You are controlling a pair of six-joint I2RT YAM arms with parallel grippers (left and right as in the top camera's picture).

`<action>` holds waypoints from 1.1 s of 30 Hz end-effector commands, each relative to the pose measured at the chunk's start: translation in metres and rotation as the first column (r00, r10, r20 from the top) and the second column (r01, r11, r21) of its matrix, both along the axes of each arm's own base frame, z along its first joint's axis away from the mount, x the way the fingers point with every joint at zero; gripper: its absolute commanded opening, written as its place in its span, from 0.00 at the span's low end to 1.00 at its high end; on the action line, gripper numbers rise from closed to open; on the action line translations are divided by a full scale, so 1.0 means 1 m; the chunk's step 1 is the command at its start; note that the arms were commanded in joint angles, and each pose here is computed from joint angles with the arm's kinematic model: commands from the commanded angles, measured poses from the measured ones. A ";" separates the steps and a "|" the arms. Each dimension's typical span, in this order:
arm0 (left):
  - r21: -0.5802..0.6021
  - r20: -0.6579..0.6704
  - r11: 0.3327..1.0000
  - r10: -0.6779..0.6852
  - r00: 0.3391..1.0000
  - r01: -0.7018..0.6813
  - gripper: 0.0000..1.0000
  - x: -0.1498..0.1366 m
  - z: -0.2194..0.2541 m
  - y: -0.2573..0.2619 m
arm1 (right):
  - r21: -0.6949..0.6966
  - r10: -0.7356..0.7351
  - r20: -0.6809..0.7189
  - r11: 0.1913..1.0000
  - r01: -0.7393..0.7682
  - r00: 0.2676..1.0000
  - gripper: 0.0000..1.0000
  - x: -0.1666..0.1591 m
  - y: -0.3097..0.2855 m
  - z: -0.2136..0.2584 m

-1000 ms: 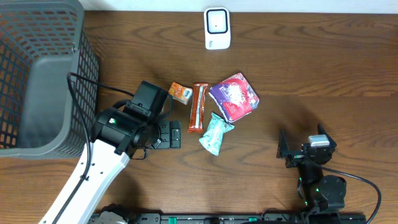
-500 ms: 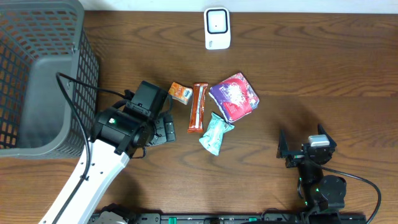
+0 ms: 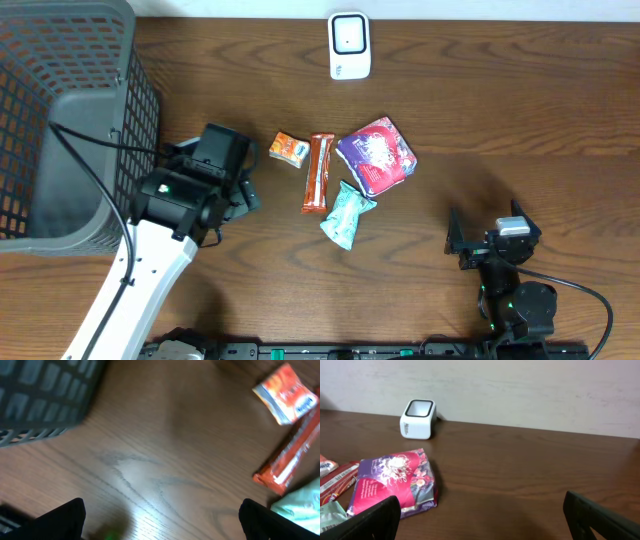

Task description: Scan the item barcode

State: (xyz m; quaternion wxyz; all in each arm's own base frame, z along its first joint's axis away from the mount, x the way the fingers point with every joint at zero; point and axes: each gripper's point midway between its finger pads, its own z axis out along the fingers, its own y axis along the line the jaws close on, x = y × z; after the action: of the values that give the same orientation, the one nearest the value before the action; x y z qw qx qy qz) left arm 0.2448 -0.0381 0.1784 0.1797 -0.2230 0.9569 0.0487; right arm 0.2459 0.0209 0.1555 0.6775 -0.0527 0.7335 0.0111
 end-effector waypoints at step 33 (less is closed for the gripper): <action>-0.215 -0.135 0.790 -0.606 0.784 0.574 0.98 -0.084 -0.010 -0.124 | -0.009 -0.007 -0.007 1.000 0.006 1.000 0.99 0.000 -0.002 -0.002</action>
State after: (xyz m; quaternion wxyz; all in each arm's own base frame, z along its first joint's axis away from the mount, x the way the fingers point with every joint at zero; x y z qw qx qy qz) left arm 0.1675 -0.1583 0.1688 0.0749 0.0687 0.9928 -0.0635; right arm 0.2459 0.0209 0.1555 0.6775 -0.0527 0.7335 0.0111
